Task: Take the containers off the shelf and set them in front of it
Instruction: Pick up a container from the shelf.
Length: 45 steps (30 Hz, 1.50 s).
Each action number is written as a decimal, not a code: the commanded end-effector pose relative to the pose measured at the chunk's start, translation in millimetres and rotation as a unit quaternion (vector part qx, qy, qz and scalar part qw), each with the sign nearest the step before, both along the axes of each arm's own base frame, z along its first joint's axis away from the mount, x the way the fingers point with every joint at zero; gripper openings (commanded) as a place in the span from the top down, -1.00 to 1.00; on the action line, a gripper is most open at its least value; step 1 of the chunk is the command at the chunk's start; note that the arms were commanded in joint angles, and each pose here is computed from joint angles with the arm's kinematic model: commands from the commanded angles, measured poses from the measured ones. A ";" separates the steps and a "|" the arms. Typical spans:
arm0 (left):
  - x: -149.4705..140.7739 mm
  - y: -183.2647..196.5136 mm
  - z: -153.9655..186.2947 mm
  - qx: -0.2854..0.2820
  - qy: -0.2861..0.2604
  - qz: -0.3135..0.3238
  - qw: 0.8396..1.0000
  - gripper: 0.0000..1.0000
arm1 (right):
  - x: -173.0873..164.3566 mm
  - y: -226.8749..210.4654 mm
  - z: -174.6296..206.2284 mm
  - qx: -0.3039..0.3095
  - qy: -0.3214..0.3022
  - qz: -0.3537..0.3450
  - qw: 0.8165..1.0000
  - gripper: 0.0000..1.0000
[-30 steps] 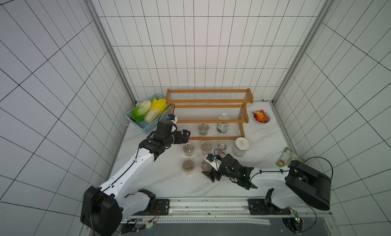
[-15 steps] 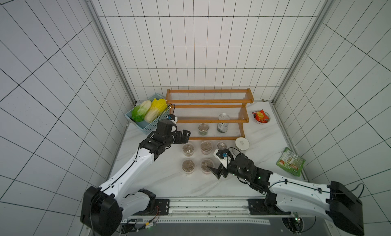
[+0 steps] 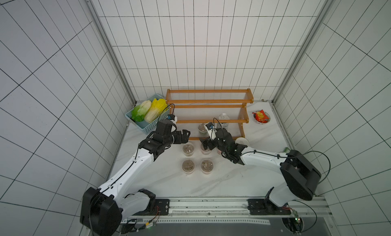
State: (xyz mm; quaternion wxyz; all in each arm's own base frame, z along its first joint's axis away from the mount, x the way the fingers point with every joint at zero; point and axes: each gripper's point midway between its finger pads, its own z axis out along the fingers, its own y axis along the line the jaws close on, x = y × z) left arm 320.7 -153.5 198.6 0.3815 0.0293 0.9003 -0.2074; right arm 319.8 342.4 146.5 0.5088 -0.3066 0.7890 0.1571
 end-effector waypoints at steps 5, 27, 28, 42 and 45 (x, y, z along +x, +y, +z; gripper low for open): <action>3.6 2.1 19.8 -0.003 -0.026 0.002 1.000 -0.97 | 43.4 10.6 -8.3 0.021 0.001 -0.028 0.999 -0.98; 4.7 3.1 13.9 0.003 -0.021 0.003 1.000 -0.97 | 94.8 28.6 -36.9 0.028 -0.002 -0.024 0.999 -0.98; 5.0 3.2 14.0 0.003 -0.021 0.003 1.000 -0.97 | 96.7 29.0 -37.6 0.028 -0.002 -0.025 0.999 -0.98; 5.2 2.9 13.1 0.003 -0.020 0.002 1.000 -0.97 | 106.4 32.8 -44.8 0.017 0.024 -0.024 0.999 -0.96; 5.0 2.5 13.2 0.003 -0.020 0.001 1.000 -0.97 | 104.3 32.6 -44.4 0.020 0.027 -0.022 0.999 -0.85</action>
